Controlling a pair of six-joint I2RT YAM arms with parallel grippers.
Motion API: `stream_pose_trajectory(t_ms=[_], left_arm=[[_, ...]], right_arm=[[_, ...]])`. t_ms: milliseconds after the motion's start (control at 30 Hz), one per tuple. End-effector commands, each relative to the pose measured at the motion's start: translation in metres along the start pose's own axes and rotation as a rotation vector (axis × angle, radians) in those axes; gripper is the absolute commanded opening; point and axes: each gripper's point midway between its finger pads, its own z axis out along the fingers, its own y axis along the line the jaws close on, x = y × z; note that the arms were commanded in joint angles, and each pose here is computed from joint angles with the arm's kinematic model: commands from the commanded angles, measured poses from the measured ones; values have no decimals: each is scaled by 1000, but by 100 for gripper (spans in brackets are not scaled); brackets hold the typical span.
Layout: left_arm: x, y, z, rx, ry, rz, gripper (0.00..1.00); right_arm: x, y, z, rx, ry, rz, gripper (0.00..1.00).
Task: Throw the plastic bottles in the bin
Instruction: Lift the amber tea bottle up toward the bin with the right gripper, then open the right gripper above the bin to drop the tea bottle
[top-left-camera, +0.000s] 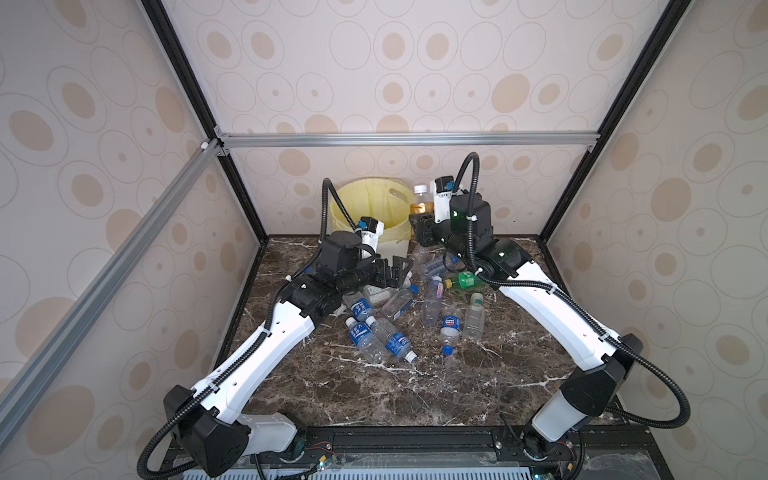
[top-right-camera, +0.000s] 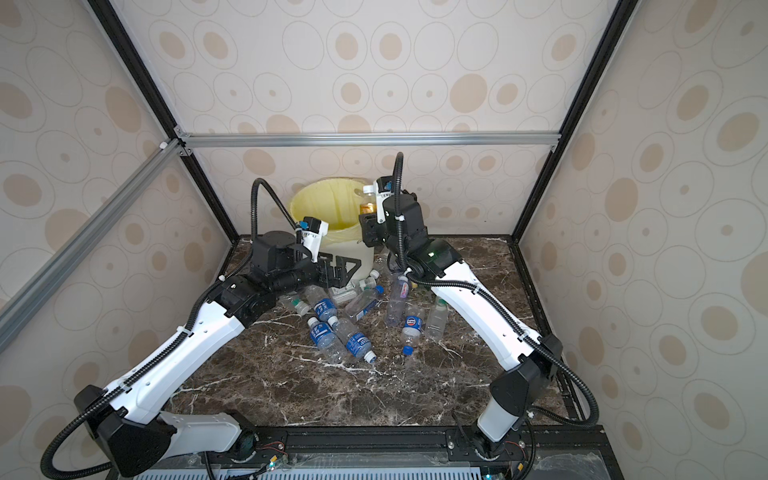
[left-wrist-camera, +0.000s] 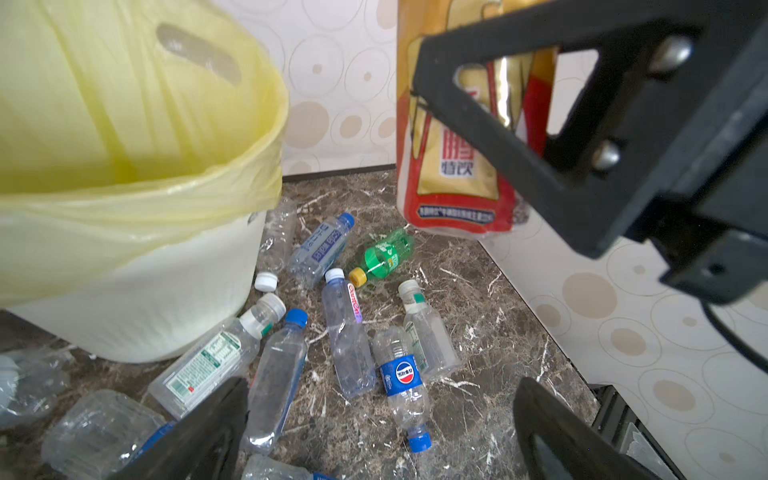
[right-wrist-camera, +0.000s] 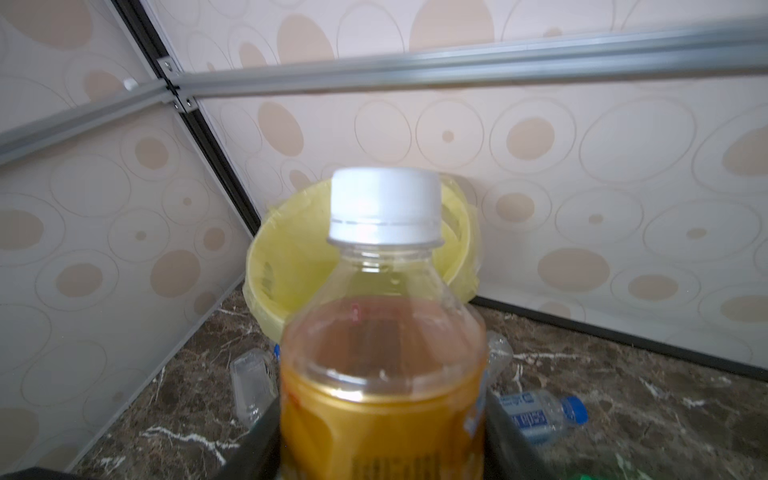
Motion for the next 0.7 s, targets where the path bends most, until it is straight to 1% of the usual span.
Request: stream_pose_trajectory(t_ms=[0,67,200,300,367,400,467,500,533,567,600,633,667], left_arm=[[-36,-15,-28,25,-102,105,99],[-45,-18,-34,28,-134,127,99],[-61,-23,-46,24,-187,165,99],[-71,-26,-52,17,-211,193,99],[-74,-23,-54,-2,-222,202,99],[-75,-22,-54,-11,-226,205,99],[-75,-17,-54,-23,-228,206,99],[-73,-16,-52,-20,-222,204,99],[-71,-12,-51,-23,-221,196,99],[-70,-9,-51,-24,-218,185,99],[-68,-5,-50,-26,-216,170,99],[-65,-1,-49,-29,-210,156,99],[-64,2,-50,-29,-207,146,99]], right_arm=[[-66,7,-12,-17,-223,-32,38],[-88,9,-20,-23,-298,-37,38],[-137,10,-47,-25,-455,-37,38],[-160,9,-60,-16,-523,-25,39],[-164,11,-57,-21,-537,-23,42],[-163,14,-49,-25,-532,-23,42],[-153,16,-22,-21,-487,-16,42],[-145,19,-5,-27,-455,-13,42],[-127,21,24,-32,-406,-11,42],[-127,22,31,-37,-399,-1,42],[-106,21,60,-27,-336,9,43],[-95,19,75,-16,-288,21,46],[-85,17,88,-9,-250,30,56]])
